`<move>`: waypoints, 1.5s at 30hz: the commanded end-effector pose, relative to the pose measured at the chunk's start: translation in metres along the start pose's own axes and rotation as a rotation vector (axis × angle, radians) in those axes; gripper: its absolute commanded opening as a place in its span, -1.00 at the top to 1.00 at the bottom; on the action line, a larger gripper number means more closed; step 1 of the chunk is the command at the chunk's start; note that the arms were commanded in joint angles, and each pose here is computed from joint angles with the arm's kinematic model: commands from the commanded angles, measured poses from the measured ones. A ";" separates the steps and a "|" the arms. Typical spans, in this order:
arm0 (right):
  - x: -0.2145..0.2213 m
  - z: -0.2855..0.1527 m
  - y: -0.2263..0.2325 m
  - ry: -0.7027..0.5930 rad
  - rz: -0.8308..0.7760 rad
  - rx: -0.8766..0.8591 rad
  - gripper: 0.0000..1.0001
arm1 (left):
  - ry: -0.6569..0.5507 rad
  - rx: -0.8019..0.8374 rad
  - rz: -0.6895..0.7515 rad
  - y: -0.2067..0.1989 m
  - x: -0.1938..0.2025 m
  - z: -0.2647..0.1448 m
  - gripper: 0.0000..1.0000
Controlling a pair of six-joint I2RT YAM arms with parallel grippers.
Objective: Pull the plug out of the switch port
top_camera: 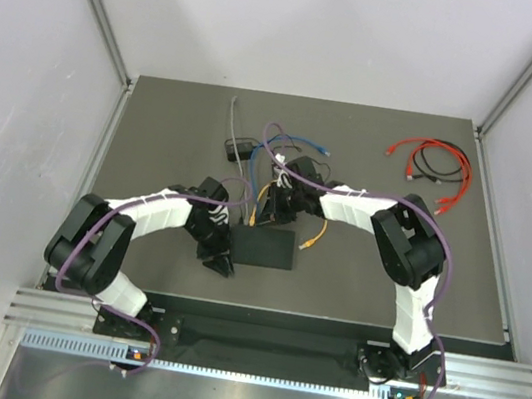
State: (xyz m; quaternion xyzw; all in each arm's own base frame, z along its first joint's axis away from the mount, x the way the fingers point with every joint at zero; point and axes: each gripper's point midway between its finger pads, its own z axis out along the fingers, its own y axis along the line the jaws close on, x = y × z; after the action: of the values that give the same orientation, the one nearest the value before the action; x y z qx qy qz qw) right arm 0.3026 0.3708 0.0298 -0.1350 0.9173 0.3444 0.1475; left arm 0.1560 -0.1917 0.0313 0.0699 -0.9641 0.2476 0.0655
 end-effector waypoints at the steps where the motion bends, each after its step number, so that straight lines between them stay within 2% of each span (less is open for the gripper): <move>1: 0.022 -0.001 -0.018 0.045 0.005 0.048 1.00 | -0.075 0.073 0.058 -0.021 -0.014 -0.012 0.51; 4: 0.043 -0.001 -0.006 0.094 0.124 -0.046 1.00 | -0.136 0.132 0.094 -0.037 -0.020 -0.026 0.51; 5: 0.040 -0.002 0.010 0.083 0.129 -0.143 1.00 | -0.163 0.144 0.108 -0.042 -0.022 -0.032 0.51; 8: 0.050 -0.005 0.026 0.097 0.206 -0.257 1.00 | -0.181 0.152 0.104 -0.046 -0.024 -0.037 0.51; 15: 0.061 -0.010 0.035 0.107 0.295 -0.268 1.00 | -0.135 0.136 0.025 -0.033 -0.016 -0.020 0.51; 20: 0.067 -0.008 0.032 0.115 0.273 -0.275 1.00 | -0.131 0.145 0.000 -0.029 -0.012 -0.015 0.52; 24: 0.066 -0.006 0.021 0.140 0.105 -0.211 0.88 | -0.129 0.152 -0.017 -0.029 -0.010 -0.013 0.52; 25: 0.073 -0.007 0.015 0.182 0.108 -0.181 0.85 | -0.127 0.156 -0.018 -0.030 -0.009 -0.013 0.51; 27: 0.063 -0.006 0.016 0.180 0.058 -0.186 0.81 | -0.119 0.168 -0.017 -0.031 -0.007 -0.011 0.50; 33: 0.060 -0.006 0.032 0.222 0.040 -0.290 0.64 | -0.097 0.144 -0.034 -0.027 -0.004 -0.005 0.51; 34: 0.060 -0.006 0.033 0.225 0.038 -0.299 0.52 | -0.098 0.133 -0.039 -0.024 -0.004 -0.004 0.51; 36: 0.058 -0.004 0.033 0.225 0.030 -0.305 0.43 | -0.096 0.115 -0.046 -0.021 -0.004 -0.003 0.51; 40: 0.062 0.003 0.033 0.258 0.036 -0.331 0.41 | -0.093 0.102 -0.056 -0.018 -0.004 0.000 0.51; 45: 0.055 0.005 0.032 0.234 0.063 -0.352 0.41 | -0.090 0.091 -0.057 -0.016 -0.005 0.001 0.51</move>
State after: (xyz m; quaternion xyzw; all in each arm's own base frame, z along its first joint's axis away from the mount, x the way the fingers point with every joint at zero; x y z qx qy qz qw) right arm 0.2361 0.3851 0.0266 -0.1623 0.8659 0.4731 -0.0032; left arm 0.1617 -0.2073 0.0436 0.1123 -0.9482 0.2959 0.0294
